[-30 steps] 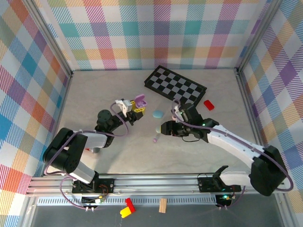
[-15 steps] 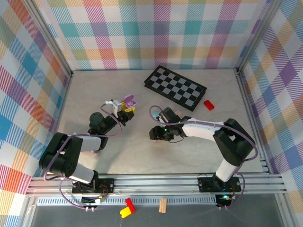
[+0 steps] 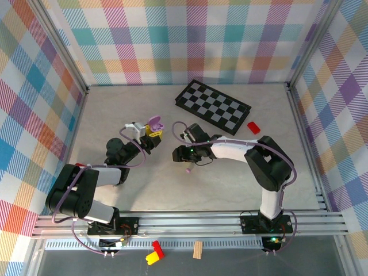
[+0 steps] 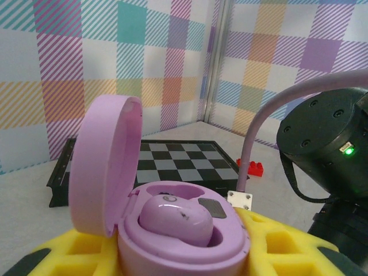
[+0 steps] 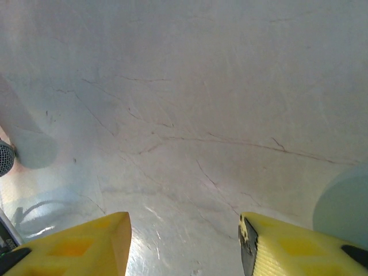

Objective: Insert wireless bluetooth earbuds into charging case

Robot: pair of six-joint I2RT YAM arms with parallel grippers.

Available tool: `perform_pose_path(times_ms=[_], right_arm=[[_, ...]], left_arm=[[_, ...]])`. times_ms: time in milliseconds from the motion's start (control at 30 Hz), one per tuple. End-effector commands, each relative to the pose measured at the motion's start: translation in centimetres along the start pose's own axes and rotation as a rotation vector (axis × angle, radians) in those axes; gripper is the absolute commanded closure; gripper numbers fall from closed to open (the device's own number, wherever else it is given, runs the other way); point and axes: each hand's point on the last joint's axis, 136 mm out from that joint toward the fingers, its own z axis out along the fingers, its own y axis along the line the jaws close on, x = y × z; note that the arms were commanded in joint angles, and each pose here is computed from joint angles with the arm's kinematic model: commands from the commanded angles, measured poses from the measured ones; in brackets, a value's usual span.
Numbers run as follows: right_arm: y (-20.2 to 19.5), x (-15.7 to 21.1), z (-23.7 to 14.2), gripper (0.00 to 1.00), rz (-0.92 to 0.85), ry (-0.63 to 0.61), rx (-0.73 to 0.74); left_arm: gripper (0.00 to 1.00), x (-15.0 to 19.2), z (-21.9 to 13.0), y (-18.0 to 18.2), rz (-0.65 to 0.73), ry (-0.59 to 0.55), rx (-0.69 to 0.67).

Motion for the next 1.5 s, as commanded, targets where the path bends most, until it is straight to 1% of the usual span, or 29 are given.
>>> perform_pose_path(times_ms=[0, 67, 233, 833, 1033, 1133, 1233, 1333, 1467], right_arm=[[-2.1, 1.7, 1.3, 0.48, 0.002, 0.065, 0.073], [-2.2, 1.9, 1.2, 0.47, 0.001, 0.072, 0.079], [-2.1, 3.3, 0.9, 0.52, -0.01, 0.106, 0.081], [-3.1, 8.1, -1.6, 0.5, 0.015, 0.14, 0.096], [-2.2, 9.6, -2.2, 0.51, 0.01, 0.154, 0.071], [-1.9, 9.3, -2.9, 0.51, 0.0, 0.133, 0.066], [-2.1, 8.5, -3.5, 0.51, -0.026, 0.1, 0.098], [-2.0, 7.5, -3.5, 0.51, -0.041, 0.097, 0.103], [-1.6, 6.2, -2.8, 0.5, -0.054, 0.1, 0.074]], left_arm=[[0.72, -1.8, -0.1, -0.2, 0.038, -0.055, 0.024], [0.72, -1.8, 0.0, -0.2, 0.037, -0.054, 0.029], [0.72, -2.2, -0.1, -0.2, 0.042, -0.062, 0.028], [0.72, -2.7, -0.1, -0.5, 0.04, -0.07, 0.043], [0.72, -2.8, 0.0, -0.5, 0.036, -0.072, 0.042], [0.72, -2.8, 0.0, -0.5, 0.034, -0.071, 0.046], [0.72, -2.7, 0.0, -0.6, 0.031, -0.07, 0.048], [0.72, -2.8, -0.1, -0.7, 0.033, -0.072, 0.051], [0.72, -2.9, -0.3, -1.0, 0.035, -0.075, 0.056]])
